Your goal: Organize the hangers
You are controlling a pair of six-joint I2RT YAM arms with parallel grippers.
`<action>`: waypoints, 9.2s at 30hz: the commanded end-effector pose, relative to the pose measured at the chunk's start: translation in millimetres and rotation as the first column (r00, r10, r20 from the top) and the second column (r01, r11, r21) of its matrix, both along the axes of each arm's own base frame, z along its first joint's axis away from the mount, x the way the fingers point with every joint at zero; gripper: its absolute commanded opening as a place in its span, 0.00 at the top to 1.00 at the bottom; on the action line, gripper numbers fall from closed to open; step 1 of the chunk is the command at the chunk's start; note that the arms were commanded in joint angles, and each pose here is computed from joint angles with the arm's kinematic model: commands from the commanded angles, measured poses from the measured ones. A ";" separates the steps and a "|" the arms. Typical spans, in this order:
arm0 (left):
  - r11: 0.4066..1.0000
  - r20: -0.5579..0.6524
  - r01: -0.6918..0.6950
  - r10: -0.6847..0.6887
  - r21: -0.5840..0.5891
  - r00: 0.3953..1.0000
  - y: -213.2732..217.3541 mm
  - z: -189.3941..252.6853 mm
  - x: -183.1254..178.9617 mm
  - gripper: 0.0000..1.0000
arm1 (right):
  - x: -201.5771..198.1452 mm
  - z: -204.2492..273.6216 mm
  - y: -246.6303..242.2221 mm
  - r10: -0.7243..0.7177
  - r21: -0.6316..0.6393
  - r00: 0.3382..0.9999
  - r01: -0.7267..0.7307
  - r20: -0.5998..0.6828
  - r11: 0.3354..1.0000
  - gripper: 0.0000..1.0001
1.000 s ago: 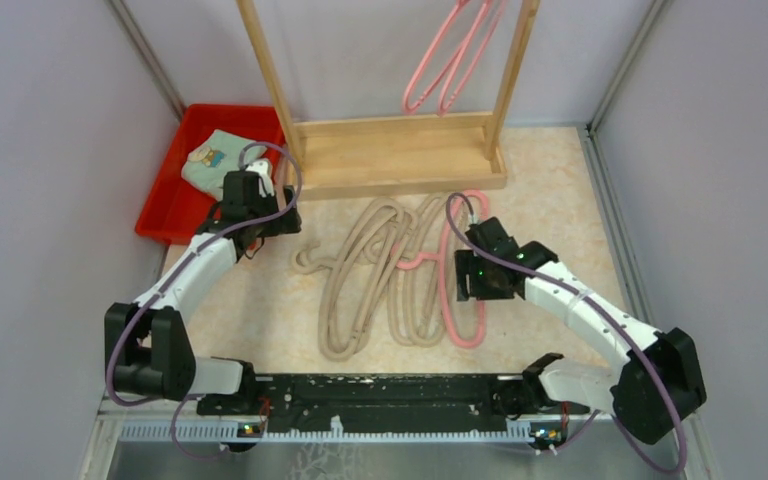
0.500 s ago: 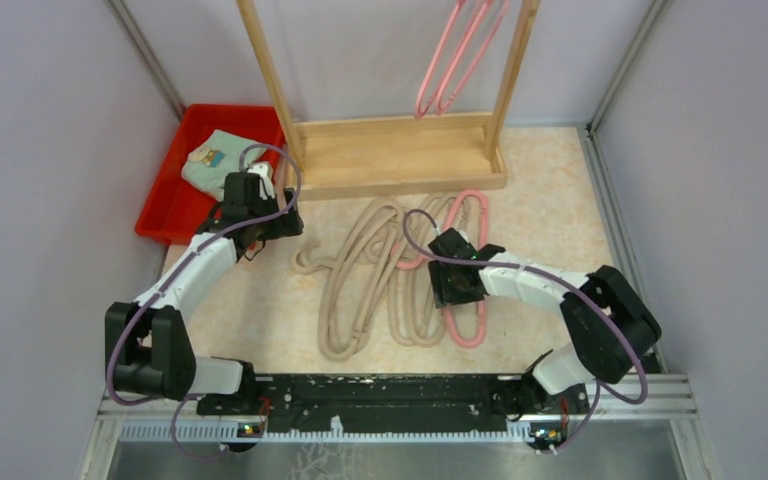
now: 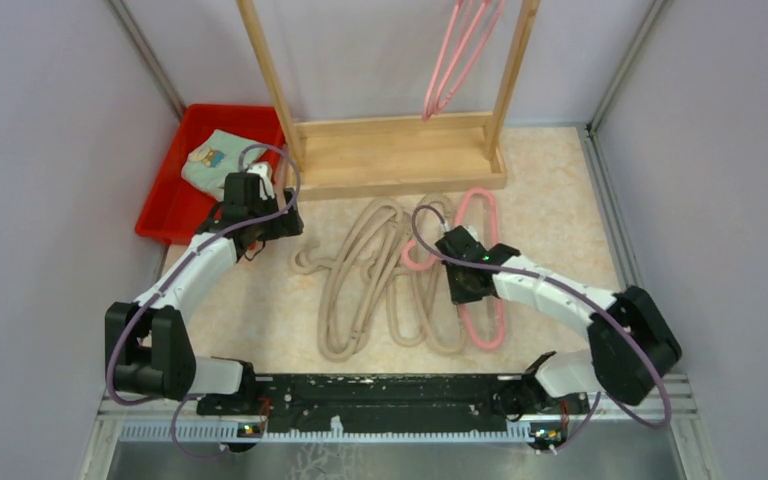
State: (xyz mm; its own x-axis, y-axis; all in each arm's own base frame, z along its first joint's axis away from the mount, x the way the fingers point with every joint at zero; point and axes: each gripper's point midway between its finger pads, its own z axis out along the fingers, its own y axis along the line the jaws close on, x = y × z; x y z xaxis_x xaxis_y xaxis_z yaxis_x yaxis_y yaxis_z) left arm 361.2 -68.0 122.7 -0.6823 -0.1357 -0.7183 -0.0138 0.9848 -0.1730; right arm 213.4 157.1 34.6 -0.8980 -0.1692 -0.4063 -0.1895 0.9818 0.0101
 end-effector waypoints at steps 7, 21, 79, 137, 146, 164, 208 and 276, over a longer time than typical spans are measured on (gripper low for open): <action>0.999 0.022 -0.026 0.027 -0.024 0.999 -1.5 0.7 -3.7 0.00 | -29.2 97.8 -33.5 -0.058 0.067 0.990 0.050 0.125 0.996 1.00; 1.000 0.053 -0.011 0.011 0.004 0.999 -0.1 12.3 6.9 0.00 | 38.7 306.0 -4.1 -0.234 0.616 0.920 -0.009 0.314 0.788 1.00; 0.995 0.063 -0.041 0.036 0.089 0.997 16.3 11.3 2.1 0.00 | 279.0 450.2 -47.5 -0.397 0.997 0.917 -0.028 0.052 0.065 1.00; 0.998 -0.008 0.026 -0.026 -0.061 1.000 -13.1 3.7 -7.2 0.00 | -27.7 79.5 33.8 0.053 0.111 0.975 -0.078 0.215 0.991 0.36; 0.997 0.012 0.018 -0.017 -0.072 1.000 -11.6 10.4 -17.2 0.00 | -17.5 36.7 72.9 0.088 0.065 0.972 -0.104 0.217 0.992 0.44; 0.999 -0.005 0.014 -0.015 -0.036 1.000 -5.0 -0.8 -24.6 0.00 | -21.0 -14.5 87.7 0.160 -0.025 0.984 -0.158 0.081 0.987 0.86; 0.993 0.046 -0.002 0.007 -0.114 0.999 -16.8 14.9 -5.3 0.00 | 87.1 397.1 196.2 -0.037 0.667 0.856 -0.373 0.515 0.645 1.00; 0.999 -0.016 0.027 -0.028 -0.019 0.999 -5.5 -14.4 -17.6 0.00 | 227.0 478.1 100.5 -0.570 0.961 0.783 -0.127 0.249 0.245 0.42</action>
